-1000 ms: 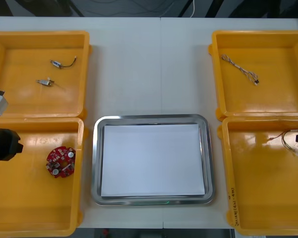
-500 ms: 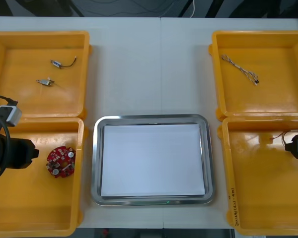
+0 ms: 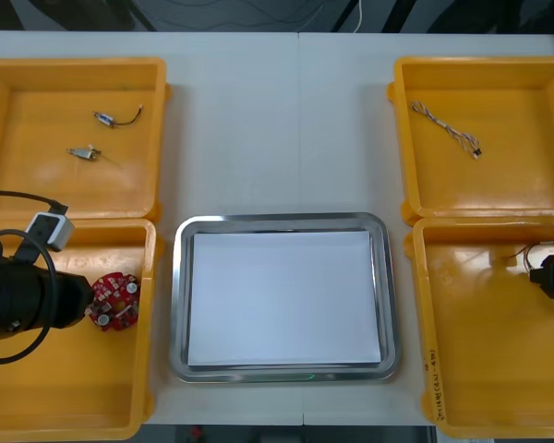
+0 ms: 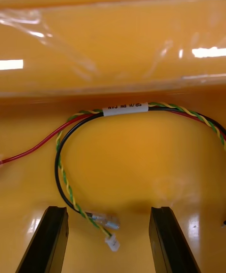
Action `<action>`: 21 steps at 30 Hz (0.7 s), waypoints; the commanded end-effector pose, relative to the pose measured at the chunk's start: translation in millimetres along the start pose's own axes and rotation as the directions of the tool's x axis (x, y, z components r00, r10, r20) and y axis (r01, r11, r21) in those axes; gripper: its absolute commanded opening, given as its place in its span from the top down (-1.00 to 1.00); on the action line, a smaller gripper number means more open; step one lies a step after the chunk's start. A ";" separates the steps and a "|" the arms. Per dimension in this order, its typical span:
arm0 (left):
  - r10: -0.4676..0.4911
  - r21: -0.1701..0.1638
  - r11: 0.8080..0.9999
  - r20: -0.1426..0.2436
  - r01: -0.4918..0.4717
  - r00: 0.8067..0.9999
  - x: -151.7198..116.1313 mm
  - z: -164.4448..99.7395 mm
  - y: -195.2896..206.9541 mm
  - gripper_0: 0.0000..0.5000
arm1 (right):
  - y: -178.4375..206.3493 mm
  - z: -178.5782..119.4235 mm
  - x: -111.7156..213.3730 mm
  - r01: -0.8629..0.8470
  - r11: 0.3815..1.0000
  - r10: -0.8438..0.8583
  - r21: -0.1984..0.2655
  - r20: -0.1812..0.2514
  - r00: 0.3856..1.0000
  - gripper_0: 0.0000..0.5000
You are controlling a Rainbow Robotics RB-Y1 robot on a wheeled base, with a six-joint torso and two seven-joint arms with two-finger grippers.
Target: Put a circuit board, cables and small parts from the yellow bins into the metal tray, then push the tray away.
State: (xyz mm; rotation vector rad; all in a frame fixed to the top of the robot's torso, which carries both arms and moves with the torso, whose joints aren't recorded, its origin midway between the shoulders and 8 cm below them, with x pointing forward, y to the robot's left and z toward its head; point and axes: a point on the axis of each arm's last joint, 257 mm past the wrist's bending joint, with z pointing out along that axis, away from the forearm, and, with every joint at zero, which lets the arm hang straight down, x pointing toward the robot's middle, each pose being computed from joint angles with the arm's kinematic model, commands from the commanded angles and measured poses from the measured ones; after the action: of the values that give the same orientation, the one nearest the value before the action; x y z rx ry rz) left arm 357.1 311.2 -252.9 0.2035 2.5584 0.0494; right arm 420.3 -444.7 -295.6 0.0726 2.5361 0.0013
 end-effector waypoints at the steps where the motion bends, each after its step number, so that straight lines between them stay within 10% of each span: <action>1: -0.075 -0.029 0.997 -0.014 0.074 0.997 15.2 -0.2 -1.1 -1.00 | -10.7 0.9 2.9 0.076 0.997 -0.075 0.032 -0.010 0.997 -1.00; 21: -0.082 -0.060 0.995 -0.038 0.080 0.996 36.9 12.7 -10.9 -1.00 | -11.6 4.5 2.8 0.090 0.995 -0.090 0.054 -0.006 0.996 -1.00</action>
State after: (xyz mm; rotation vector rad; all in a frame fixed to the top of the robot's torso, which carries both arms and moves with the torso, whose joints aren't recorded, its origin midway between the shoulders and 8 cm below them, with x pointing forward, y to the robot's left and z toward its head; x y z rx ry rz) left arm 342.9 304.7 -281.9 0.1542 2.5918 0.1019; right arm 422.3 -445.0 -302.6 0.0533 2.5336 -0.0274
